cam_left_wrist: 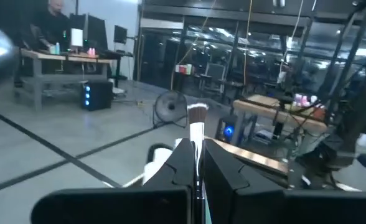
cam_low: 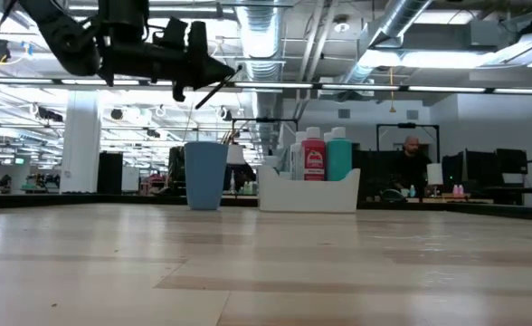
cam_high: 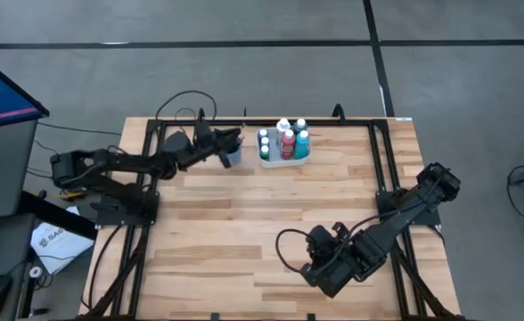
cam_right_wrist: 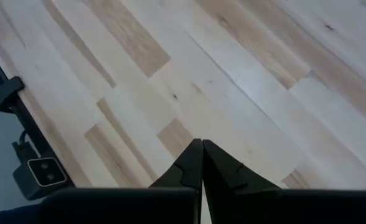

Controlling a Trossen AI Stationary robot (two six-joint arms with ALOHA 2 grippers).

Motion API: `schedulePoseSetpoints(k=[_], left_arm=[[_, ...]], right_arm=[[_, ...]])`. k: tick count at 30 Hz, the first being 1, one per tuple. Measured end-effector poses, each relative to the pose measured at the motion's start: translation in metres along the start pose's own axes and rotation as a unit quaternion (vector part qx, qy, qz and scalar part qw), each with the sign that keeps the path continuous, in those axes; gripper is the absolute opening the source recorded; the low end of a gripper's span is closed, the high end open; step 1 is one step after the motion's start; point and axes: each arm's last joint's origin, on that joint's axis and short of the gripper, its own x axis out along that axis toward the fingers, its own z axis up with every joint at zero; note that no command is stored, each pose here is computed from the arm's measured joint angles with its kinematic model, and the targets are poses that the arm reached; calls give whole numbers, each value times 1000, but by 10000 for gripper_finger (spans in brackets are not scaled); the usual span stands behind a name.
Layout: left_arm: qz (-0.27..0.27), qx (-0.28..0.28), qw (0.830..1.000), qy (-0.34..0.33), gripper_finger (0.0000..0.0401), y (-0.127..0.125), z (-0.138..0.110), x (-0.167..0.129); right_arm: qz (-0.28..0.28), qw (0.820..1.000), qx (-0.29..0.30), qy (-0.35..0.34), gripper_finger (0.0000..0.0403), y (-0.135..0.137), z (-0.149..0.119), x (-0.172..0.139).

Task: Pick & Place Paint Supplies
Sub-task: Put the silver and black paint brush into the blue cup

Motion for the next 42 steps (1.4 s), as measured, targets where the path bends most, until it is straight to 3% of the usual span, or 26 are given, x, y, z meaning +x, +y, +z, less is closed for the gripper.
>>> schedulePoseSetpoints(k=[5,10,20,28,34,42], left_arm=[[29,9,1000,-4,3,22,-7,7],[14,-4,1000,-19,4,34,-17,15],[14,4,1000,5,4,39,-45,23],[16,19,1000,14,8,39,-50,24],[12,19,1000,17,31,39,-51,24],[13,18,999,27,94,40,-53,23]], right_arm=[[0,1000,-5,-1,0,0,3,1],[0,1000,-13,0,0,0,3,1],[-4,1000,-26,1,0,-1,4,2],[-6,1000,-26,1,0,-2,6,3],[-11,999,-30,2,0,-3,6,3],[-13,999,-31,2,0,-3,6,3]])
